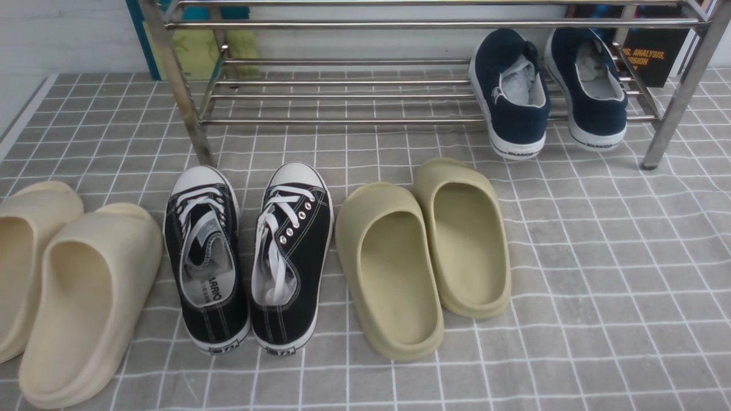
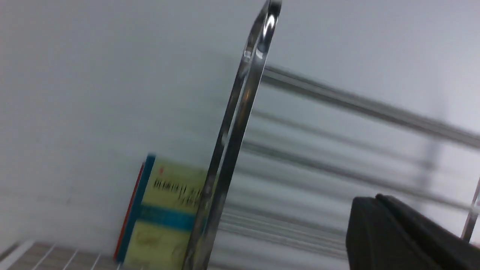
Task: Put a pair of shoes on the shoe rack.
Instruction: Use the left arm to grab the shoe closest to it, then use the left arm to put a shoe into the shoe rack
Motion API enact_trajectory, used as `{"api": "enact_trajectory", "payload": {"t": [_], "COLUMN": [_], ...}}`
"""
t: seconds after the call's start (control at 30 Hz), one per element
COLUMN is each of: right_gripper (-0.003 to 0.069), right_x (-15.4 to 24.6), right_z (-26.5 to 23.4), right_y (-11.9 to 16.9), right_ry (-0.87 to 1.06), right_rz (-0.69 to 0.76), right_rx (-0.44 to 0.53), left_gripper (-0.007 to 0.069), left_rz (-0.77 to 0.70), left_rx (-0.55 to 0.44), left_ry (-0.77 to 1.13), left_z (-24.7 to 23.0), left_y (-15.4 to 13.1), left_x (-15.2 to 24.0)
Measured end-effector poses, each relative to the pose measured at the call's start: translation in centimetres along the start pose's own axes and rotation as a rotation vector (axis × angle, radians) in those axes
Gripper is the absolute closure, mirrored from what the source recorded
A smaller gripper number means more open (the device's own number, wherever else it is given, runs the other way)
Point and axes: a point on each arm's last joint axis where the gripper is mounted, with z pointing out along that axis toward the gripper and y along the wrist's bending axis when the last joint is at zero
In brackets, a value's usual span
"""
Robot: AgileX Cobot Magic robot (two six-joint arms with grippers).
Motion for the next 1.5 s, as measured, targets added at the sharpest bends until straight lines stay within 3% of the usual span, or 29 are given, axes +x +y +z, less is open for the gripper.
{"api": "enact_trajectory", "payload": {"t": [0.13, 0.17, 0.43, 0.53, 0.57, 0.6, 0.63, 0.7, 0.8, 0.87, 0.93, 1.07, 1.13, 1.33, 1.5], "right_gripper": [0.0493, 0.0493, 0.0491, 0.0486, 0.0482, 0.0482, 0.048, 0.0477, 0.0476, 0.0476, 0.0475, 0.0468, 0.0463, 0.0458, 0.0454], "right_x": [0.0, 0.0, 0.0, 0.0, 0.0, 0.0, 0.0, 0.0, 0.0, 0.0, 0.0, 0.0, 0.0, 0.0, 0.0], "right_z": [0.0, 0.0, 0.0, 0.0, 0.0, 0.0, 0.0, 0.0, 0.0, 0.0, 0.0, 0.0, 0.0, 0.0, 0.0], "right_y": [0.0, 0.0, 0.0, 0.0, 0.0, 0.0, 0.0, 0.0, 0.0, 0.0, 0.0, 0.0, 0.0, 0.0, 0.0], "right_ry": [0.0, 0.0, 0.0, 0.0, 0.0, 0.0, 0.0, 0.0, 0.0, 0.0, 0.0, 0.0, 0.0, 0.0, 0.0], "right_rz": [0.0, 0.0, 0.0, 0.0, 0.0, 0.0, 0.0, 0.0, 0.0, 0.0, 0.0, 0.0, 0.0, 0.0, 0.0], "right_rx": [0.0, 0.0, 0.0, 0.0, 0.0, 0.0, 0.0, 0.0, 0.0, 0.0, 0.0, 0.0, 0.0, 0.0, 0.0], "left_gripper": [0.0638, 0.0638, 0.0624, 0.0512, 0.041, 0.0396, 0.0302, 0.0191, 0.0123, 0.0131, 0.0216, 0.0525, 0.0634, 0.0638, 0.0638], "left_rz": [0.051, 0.052, -0.025, -0.042, -0.059, -0.059, -0.086, -0.13, -0.184, -0.189, -0.188, -0.171, -0.164, -0.169, -0.106], "left_rx": [-0.059, -0.093, -0.217, -0.24, -0.253, -0.255, -0.269, -0.291, -0.329, -0.342, -0.367, -0.383, -0.379, -0.326, -0.21], "left_ry": [0.299, 0.444, 0.936, 1.042, 1.092, 1.098, 1.136, 1.183, 1.256, 1.284, 1.336, 1.362, 1.357, 1.34, 1.396], "left_z": [3.7, 5.7, 12.8, 14.9, 16.3, 16.5, 17.6, 19.2, 21.0, 21.5, 22.2, 22.3, 22.3, 21.3, 21.8], "left_y": [0.0, 0.4, 2.2, 2.6, 2.9, 2.9, 3.1, 3.5, 4.3, 4.7, 5.5, 5.9, 5.8, 4.0, 2.2], "left_x": [0.6, 2.1, 9.1, 10.6, 11.6, 11.8, 12.8, 14.6, 17.6, 18.8, 21.1, 22.0, 21.6, 17.0, 13.0]}}
